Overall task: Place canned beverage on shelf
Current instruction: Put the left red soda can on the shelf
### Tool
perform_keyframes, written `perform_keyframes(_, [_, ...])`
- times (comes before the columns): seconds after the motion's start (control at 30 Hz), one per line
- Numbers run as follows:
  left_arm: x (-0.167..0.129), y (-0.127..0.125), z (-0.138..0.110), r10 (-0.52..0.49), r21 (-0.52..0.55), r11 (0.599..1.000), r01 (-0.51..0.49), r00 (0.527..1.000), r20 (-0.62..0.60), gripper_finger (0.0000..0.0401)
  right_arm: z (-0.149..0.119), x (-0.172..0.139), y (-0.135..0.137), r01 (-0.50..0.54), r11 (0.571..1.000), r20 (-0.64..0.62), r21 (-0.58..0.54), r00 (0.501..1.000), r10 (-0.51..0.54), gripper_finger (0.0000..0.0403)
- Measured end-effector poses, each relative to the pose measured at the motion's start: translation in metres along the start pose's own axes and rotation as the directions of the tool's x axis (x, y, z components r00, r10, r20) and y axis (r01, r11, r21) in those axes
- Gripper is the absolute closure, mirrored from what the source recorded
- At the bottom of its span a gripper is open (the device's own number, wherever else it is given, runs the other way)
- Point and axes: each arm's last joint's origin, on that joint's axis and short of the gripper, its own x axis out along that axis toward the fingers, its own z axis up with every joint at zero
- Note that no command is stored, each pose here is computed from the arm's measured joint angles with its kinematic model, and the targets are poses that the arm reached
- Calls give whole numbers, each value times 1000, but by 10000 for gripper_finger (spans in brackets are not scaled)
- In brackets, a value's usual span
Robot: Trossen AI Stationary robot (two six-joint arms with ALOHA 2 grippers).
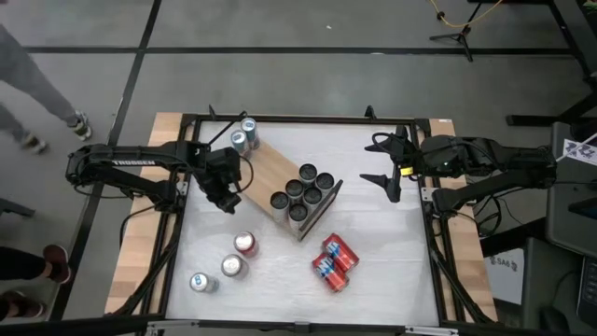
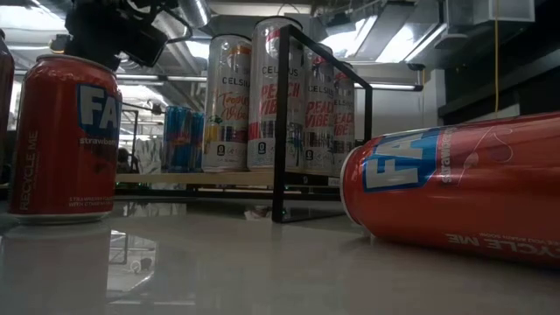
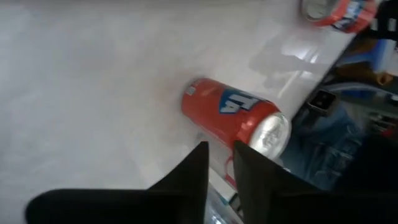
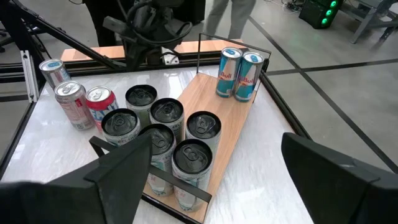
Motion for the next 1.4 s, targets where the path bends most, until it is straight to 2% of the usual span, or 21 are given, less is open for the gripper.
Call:
perform_keyframes(0.2, [1, 4, -1, 70, -17, 997, -70, 997, 17, 271, 0, 0, 0, 0, 1000, 0, 0, 1000, 0, 49])
perform_keyframes(0.43, [1, 5, -1, 90, -22, 996, -89, 996, 20, 204, 0, 0, 0, 0, 1000, 0, 0, 1000, 0, 49])
perform_keyframes(0.67, [1, 5, -1, 92, -23, 996, -91, 996, 23, 158, 0, 0, 0, 0, 1000, 0, 0, 1000, 0, 49])
perform_keyframes(0.87, [0, 6, 0, 119, -25, 993, -118, 992, 51, 138, 0, 0, 0, 0, 1000, 0, 0, 1000, 0, 49])
perform_keyframes(1.4, [0, 9, 3, 221, -40, 975, -217, 962, 158, 136, 0, 0, 0, 0, 1000, 0, 0, 1000, 0, 49])
